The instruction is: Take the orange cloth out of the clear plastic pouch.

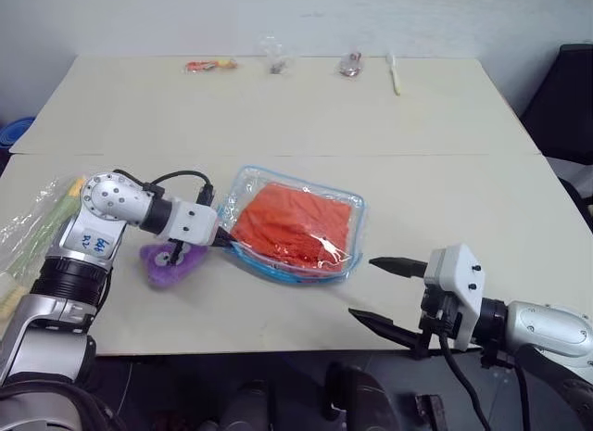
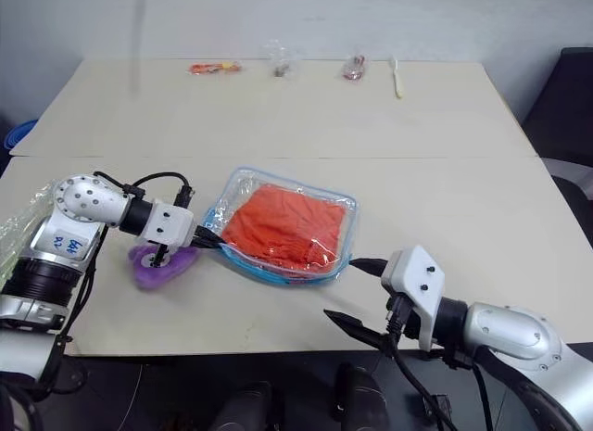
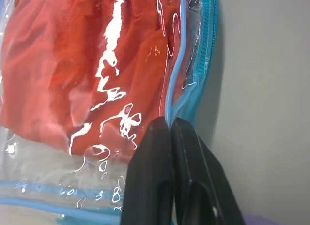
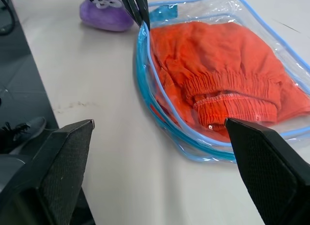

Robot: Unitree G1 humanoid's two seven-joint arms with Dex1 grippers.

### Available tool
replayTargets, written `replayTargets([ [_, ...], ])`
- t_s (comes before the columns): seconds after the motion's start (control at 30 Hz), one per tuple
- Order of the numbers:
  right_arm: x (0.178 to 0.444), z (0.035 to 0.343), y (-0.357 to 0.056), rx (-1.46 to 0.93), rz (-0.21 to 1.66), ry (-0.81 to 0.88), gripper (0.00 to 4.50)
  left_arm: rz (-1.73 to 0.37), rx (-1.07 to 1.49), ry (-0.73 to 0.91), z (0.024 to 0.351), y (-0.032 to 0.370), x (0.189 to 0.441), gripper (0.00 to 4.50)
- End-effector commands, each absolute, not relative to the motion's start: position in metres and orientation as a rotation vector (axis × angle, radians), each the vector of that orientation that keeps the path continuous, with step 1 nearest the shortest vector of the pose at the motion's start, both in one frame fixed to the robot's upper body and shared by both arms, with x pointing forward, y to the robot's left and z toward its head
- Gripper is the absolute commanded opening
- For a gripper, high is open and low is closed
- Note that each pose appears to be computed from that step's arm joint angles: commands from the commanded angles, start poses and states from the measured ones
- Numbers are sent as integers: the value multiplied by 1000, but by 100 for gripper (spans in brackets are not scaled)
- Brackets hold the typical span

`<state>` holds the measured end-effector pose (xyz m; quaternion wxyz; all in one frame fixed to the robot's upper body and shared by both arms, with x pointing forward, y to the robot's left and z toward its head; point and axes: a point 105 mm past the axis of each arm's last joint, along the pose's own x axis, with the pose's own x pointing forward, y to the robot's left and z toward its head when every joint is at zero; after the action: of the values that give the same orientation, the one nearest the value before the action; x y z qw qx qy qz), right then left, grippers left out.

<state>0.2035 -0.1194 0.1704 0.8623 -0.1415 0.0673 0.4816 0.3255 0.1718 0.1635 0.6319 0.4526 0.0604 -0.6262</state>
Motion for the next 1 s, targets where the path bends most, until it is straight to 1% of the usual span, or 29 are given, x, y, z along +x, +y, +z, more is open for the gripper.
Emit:
replayTargets([
  [0.03,199,172,-115,-345,1010,108,450,-1424,915,96,177,164,317,1],
  [0.13,199,169,-114,-365,999,101,450,-1405,842,98,180,159,310,1],
  [0.23,202,165,-115,-396,965,93,384,-1323,768,71,186,150,313,0],
  [0.3,203,162,-116,-420,951,90,324,-1281,727,55,190,145,316,0],
  [0.33,204,160,-115,-428,948,87,281,-1268,706,45,193,142,316,0],
  [0.57,216,154,-107,-500,898,35,28,-1200,599,-18,204,119,313,0],
  [0.6,220,154,-106,-507,884,27,5,-1201,588,-16,204,116,311,0],
  [0.7,230,156,-101,-563,875,-9,5,-1212,585,-16,202,107,306,0],
  [0.83,251,152,-90,-658,871,-57,5,-1227,583,-13,200,98,305,0],
  [0.9,259,149,-85,-698,869,-70,41,-1227,586,-13,200,97,306,0],
  [1.0,267,147,-82,-755,849,-92,122,-1221,590,-13,200,97,307,0],
])
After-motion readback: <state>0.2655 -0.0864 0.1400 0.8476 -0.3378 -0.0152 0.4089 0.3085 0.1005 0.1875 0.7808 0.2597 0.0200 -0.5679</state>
